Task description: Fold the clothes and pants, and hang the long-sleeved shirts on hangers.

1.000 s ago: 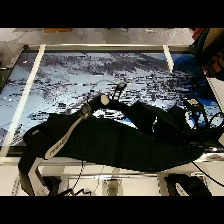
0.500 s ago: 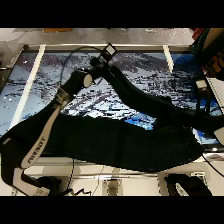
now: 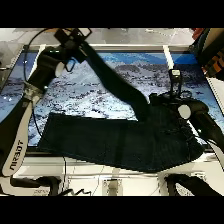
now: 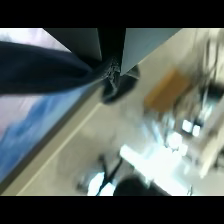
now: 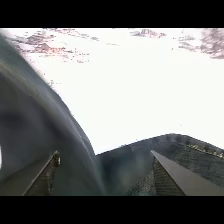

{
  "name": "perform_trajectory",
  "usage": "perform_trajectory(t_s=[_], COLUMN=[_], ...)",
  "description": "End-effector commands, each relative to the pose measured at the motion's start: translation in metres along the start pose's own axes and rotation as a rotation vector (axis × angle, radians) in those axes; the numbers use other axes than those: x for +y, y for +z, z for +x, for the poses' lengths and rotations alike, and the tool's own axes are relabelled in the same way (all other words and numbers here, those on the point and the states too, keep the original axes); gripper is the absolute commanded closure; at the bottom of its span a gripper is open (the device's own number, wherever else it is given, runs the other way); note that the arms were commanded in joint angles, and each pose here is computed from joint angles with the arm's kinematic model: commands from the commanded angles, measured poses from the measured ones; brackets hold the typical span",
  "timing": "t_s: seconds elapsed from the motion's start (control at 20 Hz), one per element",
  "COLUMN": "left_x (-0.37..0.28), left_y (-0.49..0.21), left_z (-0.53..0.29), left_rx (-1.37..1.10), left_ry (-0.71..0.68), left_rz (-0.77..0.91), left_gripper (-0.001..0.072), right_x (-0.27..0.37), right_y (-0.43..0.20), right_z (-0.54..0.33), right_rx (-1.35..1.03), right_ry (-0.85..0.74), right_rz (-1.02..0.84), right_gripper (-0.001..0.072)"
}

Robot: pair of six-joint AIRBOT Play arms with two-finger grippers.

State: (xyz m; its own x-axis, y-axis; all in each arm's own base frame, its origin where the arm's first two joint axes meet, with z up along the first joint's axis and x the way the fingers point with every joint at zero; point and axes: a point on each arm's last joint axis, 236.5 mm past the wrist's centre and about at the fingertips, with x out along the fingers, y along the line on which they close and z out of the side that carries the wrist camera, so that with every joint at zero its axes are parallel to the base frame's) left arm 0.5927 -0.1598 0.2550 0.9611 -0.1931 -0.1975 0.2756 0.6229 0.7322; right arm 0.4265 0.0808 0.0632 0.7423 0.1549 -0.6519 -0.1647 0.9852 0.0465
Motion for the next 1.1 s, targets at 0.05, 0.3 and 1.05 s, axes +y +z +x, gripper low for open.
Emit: perform_trajectory(t_s=[0.05,0.3,1.05], left_x=[0.004,-0.016,-0.072], left_y=[-0.113,-0.182,-0.269], left_z=[-0.008,-0.024,-0.066], left_rx=[0.341,0.561,0.861], left_ry=[-0.091,-0.167,-0.313], left_rz=[-0.024,-0.124,-0.076], left_gripper=[0.067,0.0675,0.0673], right_x=[-0.032,-0.144,-0.224], right_y=[0.006,-0.013,-0.224], right_z=[0.02,-0.001,-0.044], right_rx=[-0.024,0.017,0.52], right_ry=[-0.054,-0.247,0.064], right_rz=[0.101,0.278,0.833], right_gripper=[0.0069,0.0123,-0.0002])
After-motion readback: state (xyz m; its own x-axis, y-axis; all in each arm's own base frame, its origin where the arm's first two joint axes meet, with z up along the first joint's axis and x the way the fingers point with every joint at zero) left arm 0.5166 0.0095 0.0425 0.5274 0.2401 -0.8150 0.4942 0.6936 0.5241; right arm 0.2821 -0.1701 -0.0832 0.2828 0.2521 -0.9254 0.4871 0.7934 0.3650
